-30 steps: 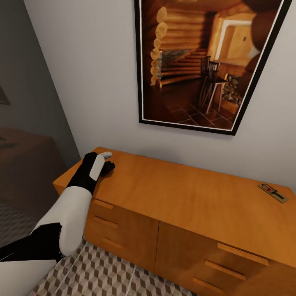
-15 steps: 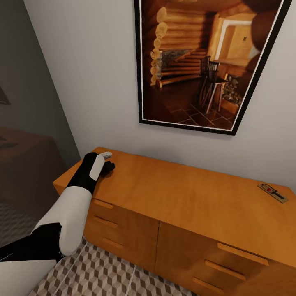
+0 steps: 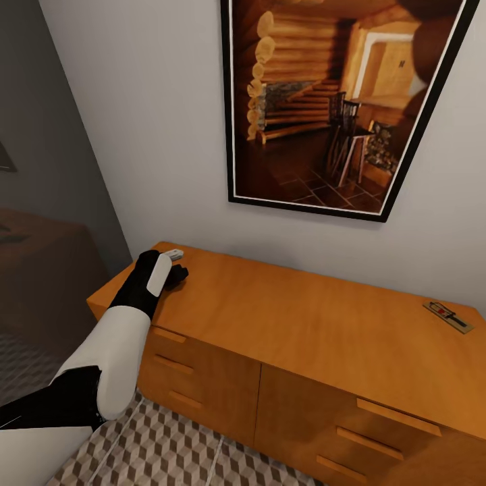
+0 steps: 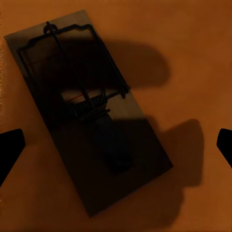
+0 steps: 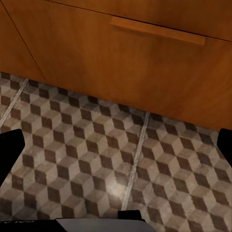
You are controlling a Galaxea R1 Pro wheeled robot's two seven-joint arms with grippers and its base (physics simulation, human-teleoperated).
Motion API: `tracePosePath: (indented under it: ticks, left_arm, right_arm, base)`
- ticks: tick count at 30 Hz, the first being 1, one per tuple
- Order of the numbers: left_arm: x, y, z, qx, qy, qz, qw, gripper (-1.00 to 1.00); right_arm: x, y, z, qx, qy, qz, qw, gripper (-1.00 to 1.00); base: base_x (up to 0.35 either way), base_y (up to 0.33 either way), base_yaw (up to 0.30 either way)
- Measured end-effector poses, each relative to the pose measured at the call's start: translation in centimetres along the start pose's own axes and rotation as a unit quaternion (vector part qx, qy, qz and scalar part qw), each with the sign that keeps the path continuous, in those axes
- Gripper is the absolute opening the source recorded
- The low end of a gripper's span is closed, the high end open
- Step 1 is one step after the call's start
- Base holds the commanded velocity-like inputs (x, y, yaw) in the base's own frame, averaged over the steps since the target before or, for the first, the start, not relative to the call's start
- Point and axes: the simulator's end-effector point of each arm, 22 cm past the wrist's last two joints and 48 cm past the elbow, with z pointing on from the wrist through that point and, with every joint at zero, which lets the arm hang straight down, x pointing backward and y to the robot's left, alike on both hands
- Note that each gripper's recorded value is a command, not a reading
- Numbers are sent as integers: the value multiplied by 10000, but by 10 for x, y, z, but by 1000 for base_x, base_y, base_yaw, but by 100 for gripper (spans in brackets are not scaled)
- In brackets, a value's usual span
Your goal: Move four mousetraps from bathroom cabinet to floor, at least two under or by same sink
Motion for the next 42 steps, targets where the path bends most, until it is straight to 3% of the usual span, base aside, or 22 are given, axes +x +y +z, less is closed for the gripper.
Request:
tracePosePath:
  ticks: [21, 24, 42]
  left_arm:
    - [0, 2, 0, -22, -4, 5, 10000, 100]
    - [0, 1, 0, -25, -3, 57, 10000, 100]
    - [0, 0, 0, -10, -15, 40, 10000, 100]
  right_arm:
    - [0, 0, 0, -7, -6, 1, 10000, 100]
    - [-1, 13, 0, -90, -5, 45, 9999, 100]
    - [-1, 28, -1, -152, -2, 140, 9998, 100]
  base:
    - [0, 0, 0]
    - [0, 0, 0]
    - [0, 0, 0]
